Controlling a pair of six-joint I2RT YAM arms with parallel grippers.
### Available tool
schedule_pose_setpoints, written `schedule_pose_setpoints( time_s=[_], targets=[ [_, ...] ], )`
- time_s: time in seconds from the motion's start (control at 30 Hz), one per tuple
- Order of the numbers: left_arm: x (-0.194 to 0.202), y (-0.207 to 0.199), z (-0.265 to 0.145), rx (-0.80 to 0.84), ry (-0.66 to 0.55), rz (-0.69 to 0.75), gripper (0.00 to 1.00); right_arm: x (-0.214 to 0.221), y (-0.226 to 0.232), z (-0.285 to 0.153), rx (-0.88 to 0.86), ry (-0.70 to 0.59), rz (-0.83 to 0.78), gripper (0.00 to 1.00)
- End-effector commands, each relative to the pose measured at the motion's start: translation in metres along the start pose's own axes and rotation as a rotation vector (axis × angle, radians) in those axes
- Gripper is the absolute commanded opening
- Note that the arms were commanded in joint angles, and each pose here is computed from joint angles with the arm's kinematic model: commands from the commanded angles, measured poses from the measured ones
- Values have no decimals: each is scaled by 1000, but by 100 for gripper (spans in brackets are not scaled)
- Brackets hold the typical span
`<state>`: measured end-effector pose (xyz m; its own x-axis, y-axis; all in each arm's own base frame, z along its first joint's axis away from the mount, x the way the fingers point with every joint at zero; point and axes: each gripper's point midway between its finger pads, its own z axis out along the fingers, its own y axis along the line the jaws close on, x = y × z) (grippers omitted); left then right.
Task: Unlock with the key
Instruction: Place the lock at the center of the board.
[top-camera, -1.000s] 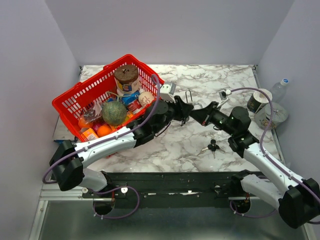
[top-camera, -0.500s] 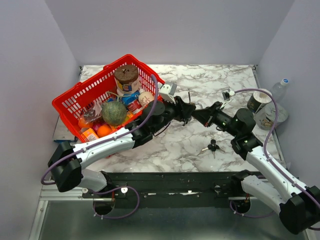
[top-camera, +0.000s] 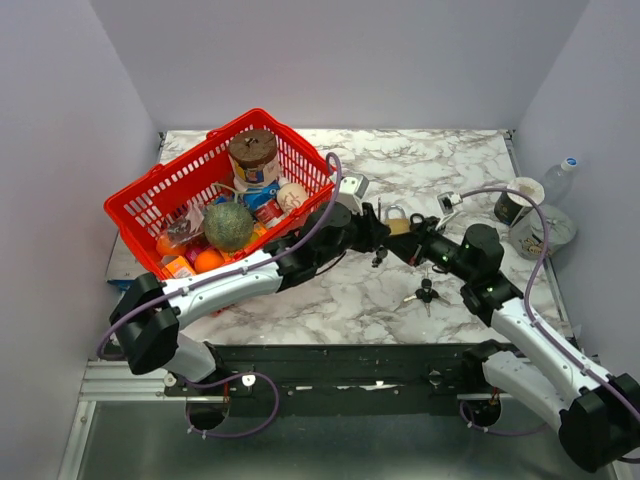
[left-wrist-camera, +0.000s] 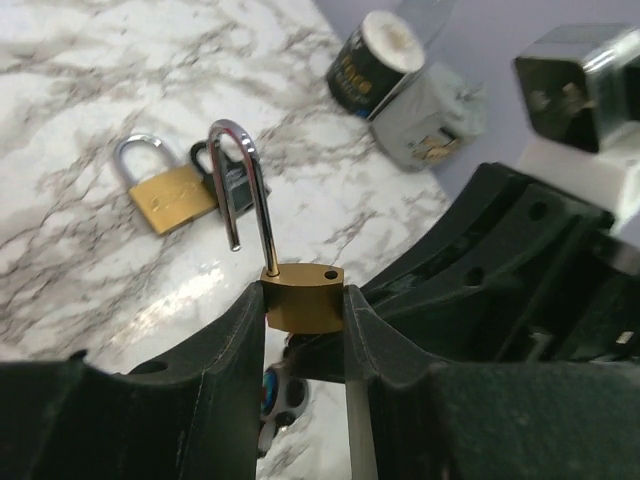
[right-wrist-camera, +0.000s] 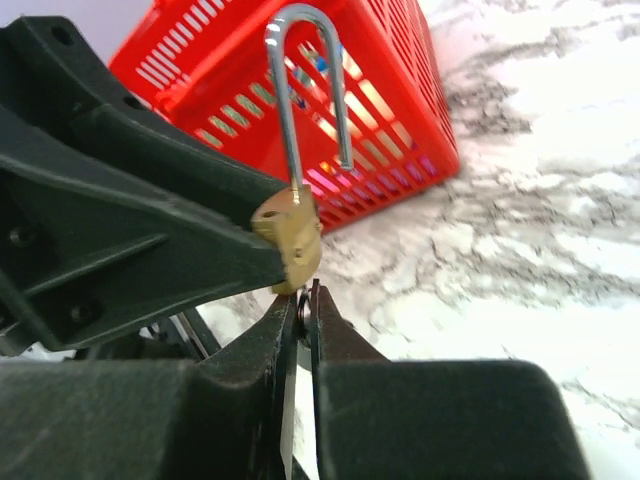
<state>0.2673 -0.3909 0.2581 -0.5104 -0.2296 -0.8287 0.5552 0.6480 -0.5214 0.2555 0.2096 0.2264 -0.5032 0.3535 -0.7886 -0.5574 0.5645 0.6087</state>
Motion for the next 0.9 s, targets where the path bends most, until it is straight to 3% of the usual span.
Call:
schedule_pose_setpoints(
  time_s=[0.0,0.13,0.33,0.47,0.67,0.87],
  targets=[
    [33,46,3,-186,108,42,0,-1,-7,-7,25,-32,-34,22],
    [36,61,9,-258,124,66,0,13,-17,-11,59,4,-29,37],
    [44,81,19,-328,154,102,0,30,-35,-20,146,36,-10,51],
    [62,97,30,-384,224,160,0,15,-43,-29,242,-7,-37,63],
    [95,122,51,-485,389,244,0,-3,-42,-35,291,-10,-70,67],
    [118,142,64,-545,486,220,0,-10,-34,-46,287,-38,-92,67]
  ],
)
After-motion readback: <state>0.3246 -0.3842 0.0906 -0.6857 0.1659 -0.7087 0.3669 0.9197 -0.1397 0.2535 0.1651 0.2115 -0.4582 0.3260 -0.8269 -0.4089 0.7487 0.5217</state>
